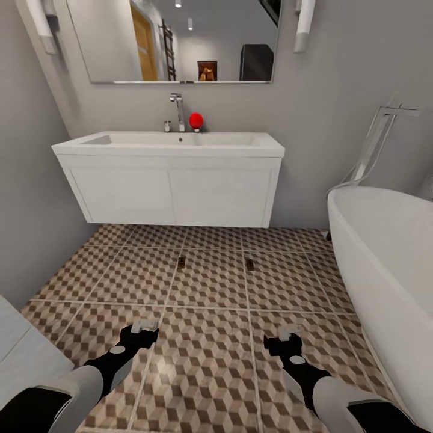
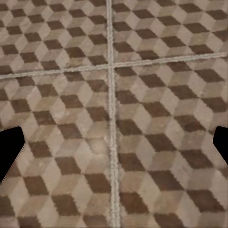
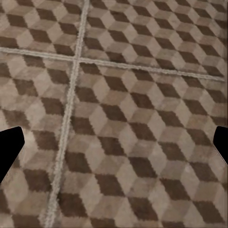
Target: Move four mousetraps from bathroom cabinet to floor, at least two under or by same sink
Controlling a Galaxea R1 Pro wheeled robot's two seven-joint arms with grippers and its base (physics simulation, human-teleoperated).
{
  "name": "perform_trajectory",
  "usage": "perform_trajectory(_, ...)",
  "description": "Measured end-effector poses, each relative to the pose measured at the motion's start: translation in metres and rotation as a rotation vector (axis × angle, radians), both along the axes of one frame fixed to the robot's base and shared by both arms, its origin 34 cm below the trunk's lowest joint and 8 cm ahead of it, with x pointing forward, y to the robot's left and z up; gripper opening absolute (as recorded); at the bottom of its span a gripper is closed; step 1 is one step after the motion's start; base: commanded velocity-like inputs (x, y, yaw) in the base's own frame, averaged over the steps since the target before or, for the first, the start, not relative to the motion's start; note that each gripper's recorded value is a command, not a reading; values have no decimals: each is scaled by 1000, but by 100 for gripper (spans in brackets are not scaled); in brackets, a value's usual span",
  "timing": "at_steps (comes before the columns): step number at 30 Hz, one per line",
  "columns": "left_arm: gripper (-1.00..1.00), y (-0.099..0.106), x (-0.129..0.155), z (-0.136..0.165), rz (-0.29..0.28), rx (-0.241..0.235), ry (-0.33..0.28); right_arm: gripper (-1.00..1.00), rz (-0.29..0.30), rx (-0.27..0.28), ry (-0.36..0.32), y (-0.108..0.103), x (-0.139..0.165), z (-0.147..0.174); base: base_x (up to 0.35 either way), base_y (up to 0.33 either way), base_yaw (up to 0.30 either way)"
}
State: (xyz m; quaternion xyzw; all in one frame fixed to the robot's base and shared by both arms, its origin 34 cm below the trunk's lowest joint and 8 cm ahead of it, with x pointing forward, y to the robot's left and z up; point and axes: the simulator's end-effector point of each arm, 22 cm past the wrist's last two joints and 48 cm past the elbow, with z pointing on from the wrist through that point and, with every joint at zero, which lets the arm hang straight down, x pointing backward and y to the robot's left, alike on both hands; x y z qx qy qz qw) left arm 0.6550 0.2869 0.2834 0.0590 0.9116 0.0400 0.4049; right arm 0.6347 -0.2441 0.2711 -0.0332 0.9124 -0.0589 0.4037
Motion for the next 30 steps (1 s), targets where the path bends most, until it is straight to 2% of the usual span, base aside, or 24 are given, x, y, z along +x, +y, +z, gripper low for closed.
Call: perform_trajectory(30,100,1,23,76,-2,0,-127,100,-2,3,-122,1,24,73,0,0,0)
